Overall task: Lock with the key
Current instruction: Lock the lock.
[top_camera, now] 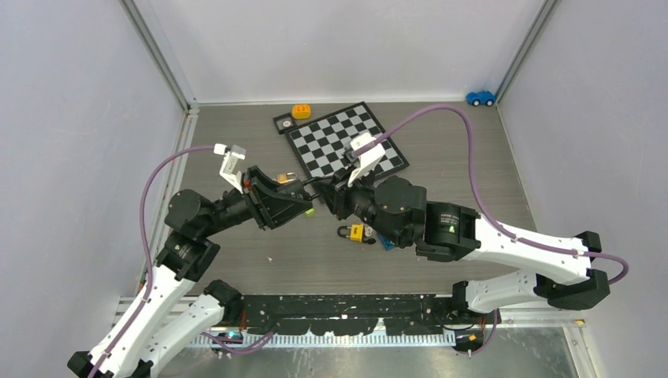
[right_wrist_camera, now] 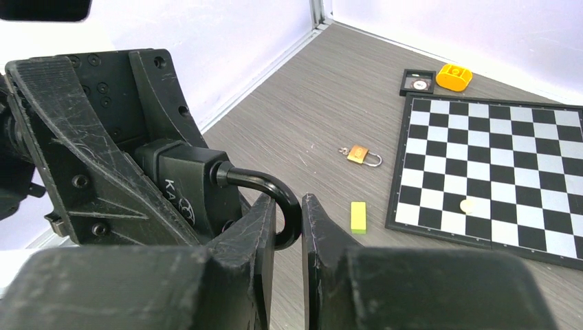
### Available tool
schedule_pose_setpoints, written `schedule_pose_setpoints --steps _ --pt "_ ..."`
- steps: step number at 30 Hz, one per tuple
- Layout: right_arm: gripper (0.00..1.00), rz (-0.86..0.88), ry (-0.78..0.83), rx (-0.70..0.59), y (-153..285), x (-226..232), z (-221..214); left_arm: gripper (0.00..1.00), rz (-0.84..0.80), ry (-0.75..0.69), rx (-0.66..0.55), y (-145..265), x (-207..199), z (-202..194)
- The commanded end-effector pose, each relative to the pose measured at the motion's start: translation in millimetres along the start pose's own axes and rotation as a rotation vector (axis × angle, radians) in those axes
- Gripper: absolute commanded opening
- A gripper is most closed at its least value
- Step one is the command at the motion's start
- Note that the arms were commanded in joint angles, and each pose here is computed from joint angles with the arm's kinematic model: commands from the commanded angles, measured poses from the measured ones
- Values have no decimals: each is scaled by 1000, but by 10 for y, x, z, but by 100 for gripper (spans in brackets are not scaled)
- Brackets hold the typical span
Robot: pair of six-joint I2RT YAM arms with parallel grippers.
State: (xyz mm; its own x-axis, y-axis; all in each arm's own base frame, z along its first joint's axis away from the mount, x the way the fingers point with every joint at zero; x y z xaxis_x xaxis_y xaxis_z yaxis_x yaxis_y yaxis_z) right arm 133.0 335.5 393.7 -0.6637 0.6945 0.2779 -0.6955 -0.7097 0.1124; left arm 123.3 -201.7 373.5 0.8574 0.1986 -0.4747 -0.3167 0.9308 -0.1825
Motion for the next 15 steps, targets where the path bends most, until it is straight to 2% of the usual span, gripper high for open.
schedule_pose_setpoints --steps 1,9,15 --pt "0 971 -154 312 508 1930 -763 0 -182 -11 28 -161 -206 17" --pt "0 1059 -143 427 724 2125 -1075 0 -191 -11 28 -178 -228 50" --pt "0 1055 -143 446 734 2167 -1179 0 -191 -11 25 -171 -232 50"
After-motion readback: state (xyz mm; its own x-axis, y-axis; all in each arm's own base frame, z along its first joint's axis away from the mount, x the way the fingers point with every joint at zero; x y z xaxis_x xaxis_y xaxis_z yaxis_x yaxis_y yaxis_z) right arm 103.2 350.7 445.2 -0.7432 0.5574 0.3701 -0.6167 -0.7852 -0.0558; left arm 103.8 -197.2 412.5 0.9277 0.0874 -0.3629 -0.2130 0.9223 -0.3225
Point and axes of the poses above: each gripper's point midway between its finger pads, its own y axis back along the fingers, its own x axis along the line the jaws close on, z = x × y, the point moved 4 cm from there along y, back along the fingers, and after that the axes turned 5 degrees about -y, right-handed, at the moved point
